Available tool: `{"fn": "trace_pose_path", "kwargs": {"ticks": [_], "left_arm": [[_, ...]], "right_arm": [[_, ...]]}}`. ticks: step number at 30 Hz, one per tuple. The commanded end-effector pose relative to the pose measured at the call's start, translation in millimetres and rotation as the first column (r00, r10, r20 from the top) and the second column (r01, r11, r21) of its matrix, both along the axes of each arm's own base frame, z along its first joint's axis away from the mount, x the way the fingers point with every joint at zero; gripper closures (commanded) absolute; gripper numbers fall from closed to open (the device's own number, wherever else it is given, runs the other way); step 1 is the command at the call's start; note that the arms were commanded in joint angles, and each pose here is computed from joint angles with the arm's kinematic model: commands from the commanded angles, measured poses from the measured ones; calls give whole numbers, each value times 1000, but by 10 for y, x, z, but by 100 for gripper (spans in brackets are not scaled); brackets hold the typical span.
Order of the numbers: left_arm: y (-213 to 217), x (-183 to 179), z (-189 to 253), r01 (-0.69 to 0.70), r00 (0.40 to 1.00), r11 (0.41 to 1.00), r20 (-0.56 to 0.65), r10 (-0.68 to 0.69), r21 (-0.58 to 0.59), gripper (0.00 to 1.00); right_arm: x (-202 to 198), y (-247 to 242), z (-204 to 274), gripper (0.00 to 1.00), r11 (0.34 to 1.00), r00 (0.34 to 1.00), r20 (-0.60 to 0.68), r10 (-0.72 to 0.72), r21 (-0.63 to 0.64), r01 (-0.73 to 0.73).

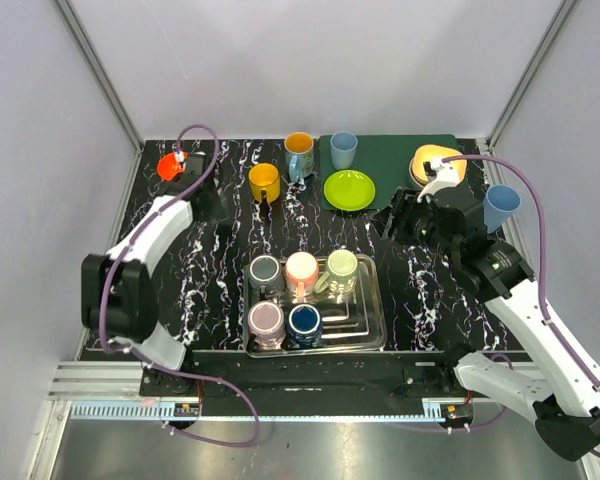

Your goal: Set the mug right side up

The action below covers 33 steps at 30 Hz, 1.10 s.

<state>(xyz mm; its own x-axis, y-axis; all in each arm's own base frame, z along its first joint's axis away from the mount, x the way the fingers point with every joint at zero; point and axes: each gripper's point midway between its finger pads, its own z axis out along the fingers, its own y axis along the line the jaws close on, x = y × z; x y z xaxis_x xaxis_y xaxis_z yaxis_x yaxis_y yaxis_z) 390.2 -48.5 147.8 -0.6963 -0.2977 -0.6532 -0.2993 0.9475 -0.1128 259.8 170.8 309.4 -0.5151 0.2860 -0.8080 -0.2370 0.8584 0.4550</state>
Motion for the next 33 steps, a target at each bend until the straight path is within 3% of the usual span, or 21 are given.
{"fn": "trace_pose_path", "kwargs": {"ticks": [1,11,23,25,28,29,33], "left_arm": [[-28,509,383,15,988,999,154,-21,39,100],[-166,1040,-8,47,993,998,107,-51,43,100],[-357,1340,-298,87,993,996,76,-89,20,100],[-380,1334,-313,91,993,996,73,-92,12,95],[-383,1290,-255,93,992,996,81,-93,4,76],[-379,1271,-220,94,992,996,85,-94,5,63],[-285,1128,64,73,990,997,121,-76,25,44]], "right_arm": [[-8,-63,-65,38,999,1000,2,-14,-39,14],[6,1,-393,38,998,998,-65,4,-58,-7],[102,53,-551,37,996,995,-97,5,-89,-13],[107,69,-578,37,996,994,-107,7,-90,-17],[112,70,-606,37,995,993,-115,7,-94,-17],[110,68,-610,37,995,993,-116,7,-96,-18],[106,69,-620,37,995,992,-126,3,-95,-15]]}}
